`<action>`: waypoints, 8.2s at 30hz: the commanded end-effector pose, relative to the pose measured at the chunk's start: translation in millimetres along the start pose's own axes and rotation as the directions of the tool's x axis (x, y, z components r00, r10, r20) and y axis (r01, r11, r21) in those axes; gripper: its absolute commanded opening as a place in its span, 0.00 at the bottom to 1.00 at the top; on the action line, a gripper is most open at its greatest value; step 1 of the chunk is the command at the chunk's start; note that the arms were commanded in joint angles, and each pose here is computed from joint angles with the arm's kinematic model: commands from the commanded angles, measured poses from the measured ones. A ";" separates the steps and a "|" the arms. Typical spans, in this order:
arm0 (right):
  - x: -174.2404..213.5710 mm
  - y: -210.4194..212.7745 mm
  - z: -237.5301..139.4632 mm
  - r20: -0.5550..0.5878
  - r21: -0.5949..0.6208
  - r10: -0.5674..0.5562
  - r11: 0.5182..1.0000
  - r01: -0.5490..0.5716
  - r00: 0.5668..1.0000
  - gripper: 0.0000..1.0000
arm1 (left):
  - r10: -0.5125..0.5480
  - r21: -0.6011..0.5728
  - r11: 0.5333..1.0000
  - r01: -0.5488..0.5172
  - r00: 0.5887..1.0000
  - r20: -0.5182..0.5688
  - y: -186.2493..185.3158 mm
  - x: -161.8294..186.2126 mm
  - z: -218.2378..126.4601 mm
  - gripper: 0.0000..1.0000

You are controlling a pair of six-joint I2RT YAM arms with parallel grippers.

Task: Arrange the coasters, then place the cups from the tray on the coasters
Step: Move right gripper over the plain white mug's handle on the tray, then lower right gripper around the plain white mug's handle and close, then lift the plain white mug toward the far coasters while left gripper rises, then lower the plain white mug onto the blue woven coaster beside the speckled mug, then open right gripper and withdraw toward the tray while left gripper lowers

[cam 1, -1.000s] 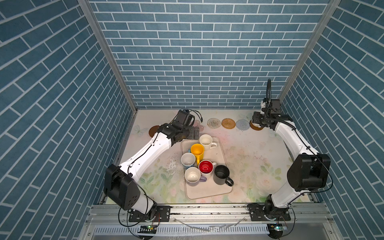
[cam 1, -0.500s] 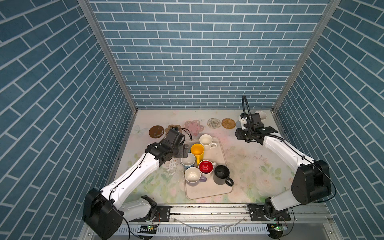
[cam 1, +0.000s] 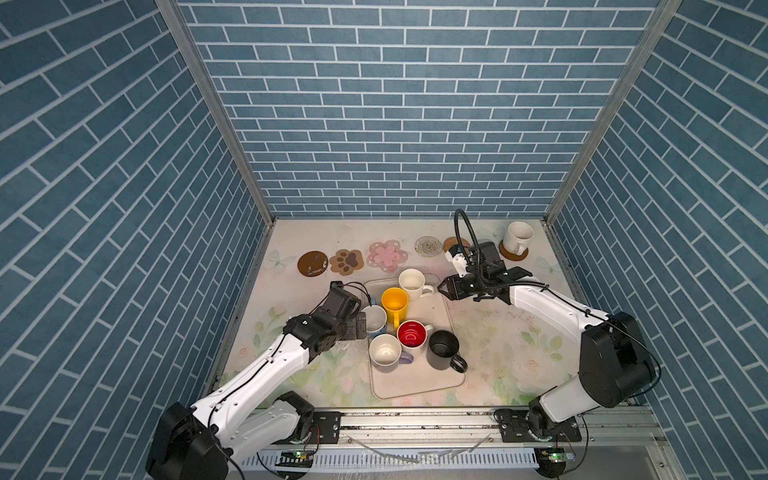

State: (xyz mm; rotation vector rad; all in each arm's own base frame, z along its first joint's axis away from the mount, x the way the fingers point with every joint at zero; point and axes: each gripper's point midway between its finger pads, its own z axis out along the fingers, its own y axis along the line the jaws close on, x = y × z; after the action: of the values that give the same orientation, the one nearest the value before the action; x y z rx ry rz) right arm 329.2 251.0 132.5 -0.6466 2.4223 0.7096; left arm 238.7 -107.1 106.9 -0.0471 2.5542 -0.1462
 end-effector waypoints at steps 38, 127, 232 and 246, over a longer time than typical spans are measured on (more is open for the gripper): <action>-10.7 16.3 45.9 -0.013 -0.190 -0.261 0.948 0.254 0.965 0.52 | -0.024 0.055 0.998 0.020 0.996 0.081 -6.3 -29.1 -47.7 0.99; -118.8 -166.8 -74.9 0.299 0.517 0.122 0.813 -0.268 0.947 0.00 | 0.071 0.142 0.986 -0.086 0.992 0.106 -96.8 -194.7 5.6 0.99; -39.1 -124.2 -67.7 0.245 0.375 0.186 0.887 -0.270 0.952 0.57 | -0.123 0.092 0.988 0.125 0.992 -0.026 -19.4 -98.7 22.5 0.83; 36.1 -50.0 9.5 -0.012 0.056 0.296 0.954 -0.295 0.955 0.47 | -0.191 0.078 0.976 0.202 0.973 -0.129 3.3 -5.3 54.1 0.69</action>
State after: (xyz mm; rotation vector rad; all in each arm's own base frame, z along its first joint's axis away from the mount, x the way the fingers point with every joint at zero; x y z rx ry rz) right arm 346.9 196.3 100.6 -0.2863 2.5370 0.6406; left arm 273.5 -105.8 70.5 -0.2309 2.6761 -0.3111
